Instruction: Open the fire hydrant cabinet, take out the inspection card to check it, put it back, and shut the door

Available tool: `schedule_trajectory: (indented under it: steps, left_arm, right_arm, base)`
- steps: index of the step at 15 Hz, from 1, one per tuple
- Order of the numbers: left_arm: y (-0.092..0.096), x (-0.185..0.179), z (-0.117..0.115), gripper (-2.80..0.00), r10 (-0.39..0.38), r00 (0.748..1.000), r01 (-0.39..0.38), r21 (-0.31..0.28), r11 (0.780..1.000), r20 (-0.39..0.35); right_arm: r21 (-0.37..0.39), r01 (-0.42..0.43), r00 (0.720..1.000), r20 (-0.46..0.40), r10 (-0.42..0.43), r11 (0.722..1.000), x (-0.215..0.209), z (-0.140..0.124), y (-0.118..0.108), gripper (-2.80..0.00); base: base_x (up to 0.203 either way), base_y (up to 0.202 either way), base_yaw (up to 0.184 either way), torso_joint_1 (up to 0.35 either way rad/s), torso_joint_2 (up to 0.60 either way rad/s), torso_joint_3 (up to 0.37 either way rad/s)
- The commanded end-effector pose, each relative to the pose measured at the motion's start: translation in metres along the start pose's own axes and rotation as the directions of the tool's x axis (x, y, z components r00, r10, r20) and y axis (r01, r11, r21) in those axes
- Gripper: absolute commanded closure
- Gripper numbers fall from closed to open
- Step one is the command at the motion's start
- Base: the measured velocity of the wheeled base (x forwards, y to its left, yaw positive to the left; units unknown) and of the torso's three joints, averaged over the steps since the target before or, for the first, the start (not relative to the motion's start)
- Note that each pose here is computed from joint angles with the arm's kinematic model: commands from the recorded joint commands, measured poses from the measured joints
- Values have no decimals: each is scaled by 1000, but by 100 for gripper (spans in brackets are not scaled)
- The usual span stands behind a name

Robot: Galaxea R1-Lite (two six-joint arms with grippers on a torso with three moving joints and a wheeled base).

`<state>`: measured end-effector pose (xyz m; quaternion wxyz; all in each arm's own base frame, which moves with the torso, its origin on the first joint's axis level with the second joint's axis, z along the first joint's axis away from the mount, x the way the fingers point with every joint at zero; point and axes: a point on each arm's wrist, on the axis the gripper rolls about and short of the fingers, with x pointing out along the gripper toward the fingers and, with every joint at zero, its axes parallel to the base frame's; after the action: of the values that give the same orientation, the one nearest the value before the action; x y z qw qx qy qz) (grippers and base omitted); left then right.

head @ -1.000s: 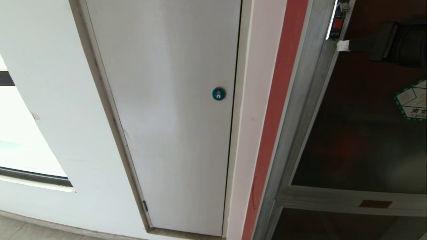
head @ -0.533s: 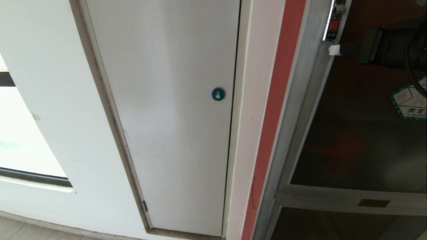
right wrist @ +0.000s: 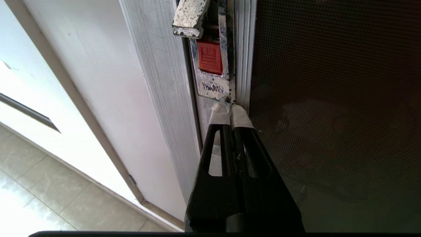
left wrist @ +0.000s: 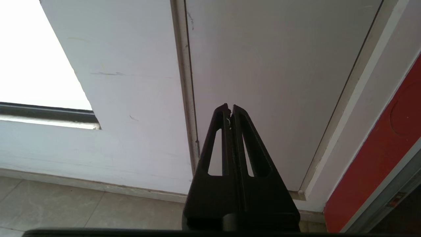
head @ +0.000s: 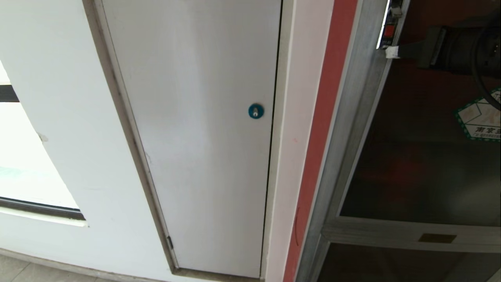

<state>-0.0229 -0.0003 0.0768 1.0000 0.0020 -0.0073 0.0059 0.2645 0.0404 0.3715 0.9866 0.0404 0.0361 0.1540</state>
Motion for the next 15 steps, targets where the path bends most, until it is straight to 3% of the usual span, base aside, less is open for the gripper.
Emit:
schedule_trajectory:
  steps: [1,15]
  left_arm:
    - [0,0,-2,0,1,1000,-1,0,1000,-5]
    - [0,0,-2,0,1,1000,-1,1,1000,-6]
  right_arm:
    - [2,0,1000,-11,0,1000,-1,-2,0,0]
    - [-26,-86,989,121,89,996,-78,19,23,0]
  base:
    - [0,0,0,0,0,0]
    - [0,0,0,0,0,0]
